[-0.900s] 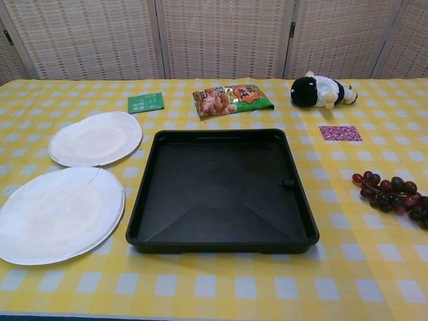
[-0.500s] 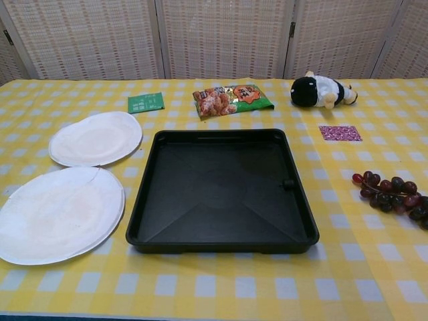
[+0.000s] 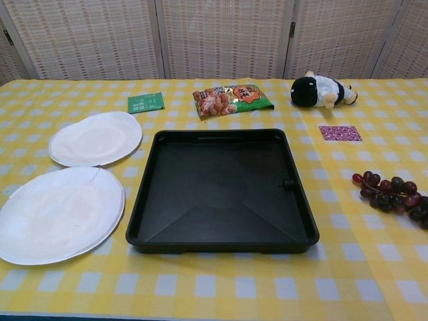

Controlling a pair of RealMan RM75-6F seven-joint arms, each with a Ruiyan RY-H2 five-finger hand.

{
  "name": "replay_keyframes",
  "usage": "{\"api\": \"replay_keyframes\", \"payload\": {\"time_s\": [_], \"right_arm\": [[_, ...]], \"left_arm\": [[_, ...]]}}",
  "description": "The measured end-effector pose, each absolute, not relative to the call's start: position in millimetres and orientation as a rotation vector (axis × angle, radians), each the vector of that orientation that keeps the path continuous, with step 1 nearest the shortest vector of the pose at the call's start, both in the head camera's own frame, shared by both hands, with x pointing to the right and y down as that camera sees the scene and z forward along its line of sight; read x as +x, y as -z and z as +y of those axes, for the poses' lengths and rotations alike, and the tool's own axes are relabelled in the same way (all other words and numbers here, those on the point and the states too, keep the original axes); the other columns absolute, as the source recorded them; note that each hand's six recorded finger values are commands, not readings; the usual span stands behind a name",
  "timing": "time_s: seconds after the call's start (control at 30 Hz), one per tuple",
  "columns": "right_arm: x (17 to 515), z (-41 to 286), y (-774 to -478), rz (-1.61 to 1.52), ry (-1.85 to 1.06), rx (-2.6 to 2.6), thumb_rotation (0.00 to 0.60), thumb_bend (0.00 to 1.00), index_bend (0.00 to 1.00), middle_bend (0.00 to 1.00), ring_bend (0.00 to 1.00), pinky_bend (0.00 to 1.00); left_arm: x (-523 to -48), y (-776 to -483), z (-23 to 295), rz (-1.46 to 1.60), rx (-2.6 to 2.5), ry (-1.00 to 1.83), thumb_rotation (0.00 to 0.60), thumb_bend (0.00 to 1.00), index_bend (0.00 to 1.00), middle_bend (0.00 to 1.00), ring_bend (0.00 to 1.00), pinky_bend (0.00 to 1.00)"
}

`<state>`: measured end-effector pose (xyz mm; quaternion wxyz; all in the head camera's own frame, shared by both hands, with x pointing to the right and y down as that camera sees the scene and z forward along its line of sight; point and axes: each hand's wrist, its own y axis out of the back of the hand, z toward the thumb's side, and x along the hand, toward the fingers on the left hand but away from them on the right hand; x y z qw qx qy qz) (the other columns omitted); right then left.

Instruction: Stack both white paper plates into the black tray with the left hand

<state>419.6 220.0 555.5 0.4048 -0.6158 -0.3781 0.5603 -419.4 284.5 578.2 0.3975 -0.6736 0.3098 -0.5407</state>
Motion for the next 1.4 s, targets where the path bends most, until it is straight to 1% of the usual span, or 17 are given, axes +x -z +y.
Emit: {"api": "replay_keyframes", "payload": {"time_s": [0.03, 0.1, 0.17, 0.23, 0.27, 0.33, 0.57, 0.67, 0.9, 1.2, 1.4], "right_arm": [[419, 220, -556, -0.952, -1.413, -1.555, 0.6, 0.36, 0.0, 0.0, 0.0, 0.0], [418, 220, -557, -0.945, -1.414, -1.556, 0.6, 0.37, 0.0, 0.0, 0.0, 0.0], [418, 220, -558, -0.943, -1.416, -1.556, 0.6, 0.37, 0.0, 0.0, 0.0, 0.0], [418, 220, -560, -0.941, -1.42, -1.556, 0.6, 0.37, 0.0, 0.0, 0.0, 0.0], [419, 220, -560, -0.94, -1.422, -1.556, 0.6, 0.37, 0.0, 0.0, 0.0, 0.0], [419, 219, -561, -0.939, -1.427, -1.556, 0.6, 0.37, 0.0, 0.0, 0.0, 0.0], [419, 218, -563, -0.936, -1.432, -1.564, 0.6, 0.37, 0.0, 0.0, 0.0, 0.0], [420, 218, -563, -0.933, -1.433, -1.561, 0.6, 0.37, 0.0, 0.0, 0.0, 0.0], [421, 218, -561, -0.94, -1.431, -1.561, 0.6, 0.37, 0.0, 0.0, 0.0, 0.0], [422, 216, -564, -0.938, -1.442, -1.561, 0.6, 0.37, 0.0, 0.0, 0.0, 0.0], [423, 215, -565, -0.937, -1.447, -1.562, 0.6, 0.37, 0.0, 0.0, 0.0, 0.0]], "left_arm": [[-418, -579, 287, 0.789, -1.703, 1.345, 0.6, 0.2, 0.22, 0.46, 0.39, 0.56], [-416, -580, 291, 0.796, -1.702, 1.31, 0.6, 0.2, 0.27, 0.7, 0.62, 0.76], [-413, -583, 296, 0.807, -1.715, 1.276, 0.6, 0.2, 0.33, 0.88, 0.81, 0.91], [-410, -587, 301, 0.832, -1.739, 1.241, 0.6, 0.2, 0.38, 0.98, 0.94, 0.99], [-409, -589, 304, 0.844, -1.75, 1.228, 0.6, 0.2, 0.41, 1.0, 0.98, 1.0], [-408, -594, 310, 0.862, -1.776, 1.217, 0.6, 0.2, 0.43, 1.0, 1.0, 1.0], [-408, -613, 326, 0.823, -1.814, 1.288, 0.6, 0.21, 0.48, 1.0, 1.0, 1.0], [-404, -619, 331, 0.812, -1.823, 1.289, 0.6, 0.25, 0.49, 1.0, 1.0, 1.0], [-396, -636, 339, 0.756, -1.839, 1.321, 0.6, 0.32, 0.49, 1.0, 1.0, 1.0], [-379, -656, 343, 0.723, -1.872, 1.311, 0.6, 0.33, 0.48, 1.0, 1.0, 1.0], [-374, -666, 339, 0.709, -1.86, 1.325, 0.6, 0.33, 0.48, 1.0, 1.0, 1.0]]}}
